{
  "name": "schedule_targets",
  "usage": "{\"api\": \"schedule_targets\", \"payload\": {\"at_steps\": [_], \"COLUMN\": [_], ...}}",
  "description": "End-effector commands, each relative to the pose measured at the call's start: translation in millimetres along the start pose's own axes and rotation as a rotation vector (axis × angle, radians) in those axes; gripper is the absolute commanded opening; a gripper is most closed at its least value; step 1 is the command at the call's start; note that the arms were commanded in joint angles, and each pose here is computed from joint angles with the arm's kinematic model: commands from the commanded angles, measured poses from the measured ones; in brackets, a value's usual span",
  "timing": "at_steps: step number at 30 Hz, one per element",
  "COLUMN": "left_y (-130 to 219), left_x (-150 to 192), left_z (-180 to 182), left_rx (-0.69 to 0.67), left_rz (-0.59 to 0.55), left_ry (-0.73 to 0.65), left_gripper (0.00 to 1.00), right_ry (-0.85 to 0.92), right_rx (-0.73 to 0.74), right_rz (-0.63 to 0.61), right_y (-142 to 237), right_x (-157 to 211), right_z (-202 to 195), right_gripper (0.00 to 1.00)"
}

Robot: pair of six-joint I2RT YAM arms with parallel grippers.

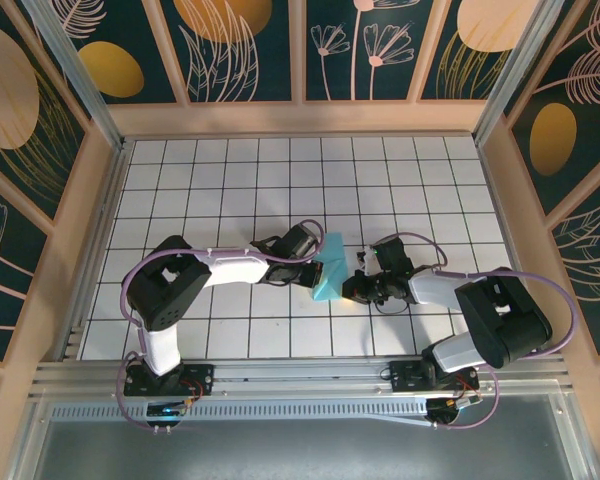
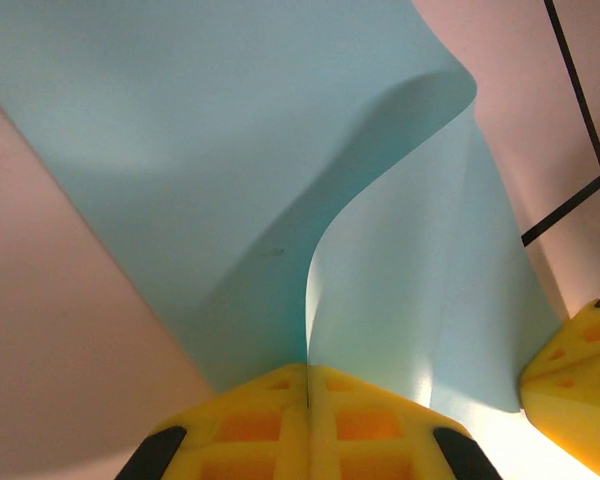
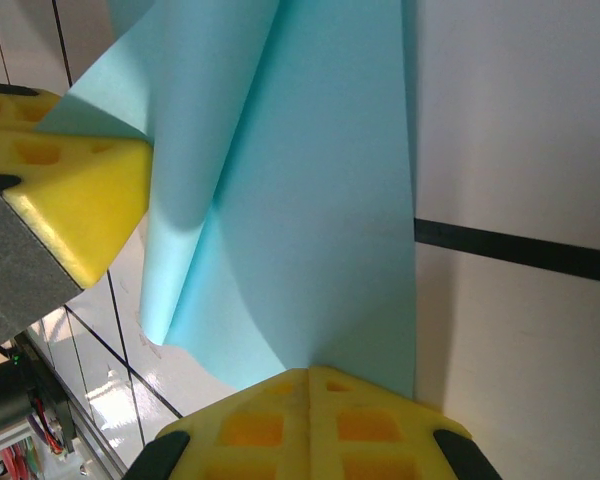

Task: Fold a paper plane with a square sheet of paper (fold left side to right side)
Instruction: Fold the triangle a second time at the center of the table.

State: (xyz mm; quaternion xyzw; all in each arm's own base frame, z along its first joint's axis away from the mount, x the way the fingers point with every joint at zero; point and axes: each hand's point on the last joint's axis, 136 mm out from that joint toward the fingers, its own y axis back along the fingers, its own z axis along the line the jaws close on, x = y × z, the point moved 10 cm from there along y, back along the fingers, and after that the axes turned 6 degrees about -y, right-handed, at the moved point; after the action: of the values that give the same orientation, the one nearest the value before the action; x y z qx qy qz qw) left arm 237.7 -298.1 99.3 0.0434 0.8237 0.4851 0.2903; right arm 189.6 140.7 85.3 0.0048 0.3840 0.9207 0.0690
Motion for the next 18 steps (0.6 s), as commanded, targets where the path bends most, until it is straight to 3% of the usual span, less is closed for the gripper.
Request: {"api": "schedule_targets", "payload": {"at_steps": [1, 18], "left_y": [5.3, 9.6], "left_x": [-2.9, -1.1], "left_z": [-2.0, 4.1], "left_rx": [0.033, -0.048], "left_rz": [-0.015, -0.023], "left_ry": [-0.022, -0.017], "left_gripper": [0.0, 0.0], "right_ry": [-0.016, -0.013], "right_rx": [0.072, 0.071], "right_rz": [0.018, 0.017], "right_y": [-3.7, -4.1], "right_x": [4.5, 3.4], "right_z": [-8.9, -6.8], "right_gripper": [0.0, 0.0]}}
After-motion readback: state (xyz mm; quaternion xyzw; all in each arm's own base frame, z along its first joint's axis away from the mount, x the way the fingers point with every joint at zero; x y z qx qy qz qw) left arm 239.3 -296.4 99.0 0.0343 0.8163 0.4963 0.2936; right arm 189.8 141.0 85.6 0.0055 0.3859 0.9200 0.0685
